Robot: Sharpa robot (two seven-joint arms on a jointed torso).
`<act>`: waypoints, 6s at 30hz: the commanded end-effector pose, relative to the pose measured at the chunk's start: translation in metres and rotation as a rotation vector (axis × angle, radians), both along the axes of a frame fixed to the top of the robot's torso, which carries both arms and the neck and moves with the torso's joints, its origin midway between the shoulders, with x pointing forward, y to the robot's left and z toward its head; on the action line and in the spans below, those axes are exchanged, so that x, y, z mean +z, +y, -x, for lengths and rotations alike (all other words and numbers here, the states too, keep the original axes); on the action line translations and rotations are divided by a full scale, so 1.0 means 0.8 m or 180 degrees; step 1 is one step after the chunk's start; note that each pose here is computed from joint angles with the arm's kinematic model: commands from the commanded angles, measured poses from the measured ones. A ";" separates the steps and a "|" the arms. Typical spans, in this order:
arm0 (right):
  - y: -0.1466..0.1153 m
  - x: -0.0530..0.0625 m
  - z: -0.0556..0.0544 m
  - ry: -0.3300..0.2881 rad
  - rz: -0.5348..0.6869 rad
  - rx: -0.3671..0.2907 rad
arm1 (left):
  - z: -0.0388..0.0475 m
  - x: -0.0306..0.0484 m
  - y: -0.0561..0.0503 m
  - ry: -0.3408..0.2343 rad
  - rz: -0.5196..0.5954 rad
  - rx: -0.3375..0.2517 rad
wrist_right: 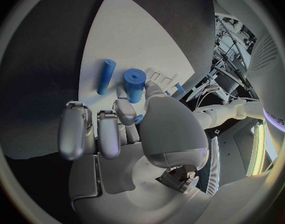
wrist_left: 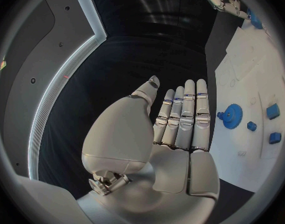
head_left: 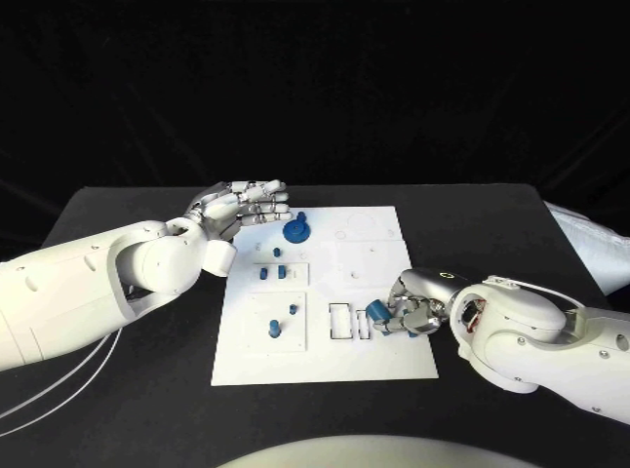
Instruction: Assemble the parts on the task board
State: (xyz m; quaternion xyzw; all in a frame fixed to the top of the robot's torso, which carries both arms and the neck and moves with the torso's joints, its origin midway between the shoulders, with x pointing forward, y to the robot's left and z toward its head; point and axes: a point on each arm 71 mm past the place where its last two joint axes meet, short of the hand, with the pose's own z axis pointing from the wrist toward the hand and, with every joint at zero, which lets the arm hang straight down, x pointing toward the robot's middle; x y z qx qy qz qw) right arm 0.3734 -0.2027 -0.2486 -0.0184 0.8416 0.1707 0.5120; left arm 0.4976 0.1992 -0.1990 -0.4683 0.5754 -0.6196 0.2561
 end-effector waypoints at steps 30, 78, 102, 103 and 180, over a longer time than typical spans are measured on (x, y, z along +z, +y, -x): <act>0.020 0.017 0.012 0.0055 -0.0891 -0.0281 | 0.002 -0.0015 -0.002 -0.0009 0.0034 -0.0065; 0.057 0.005 0.005 0.0126 -0.0575 -0.0003 | 0.002 -0.0015 -0.002 -0.0013 0.0040 -0.0076; 0.065 -0.002 0.005 0.0165 -0.0558 0.0121 | 0.003 -0.0016 -0.003 -0.0009 0.0040 -0.0082; 0.065 -0.002 0.005 0.0154 -0.0557 0.0117 | 0.003 -0.0016 -0.002 -0.0009 0.0039 -0.0081; -0.013 -0.023 0.011 -0.0120 0.0717 0.0294 | 0.005 -0.0039 -0.002 -0.0036 0.0025 -0.0104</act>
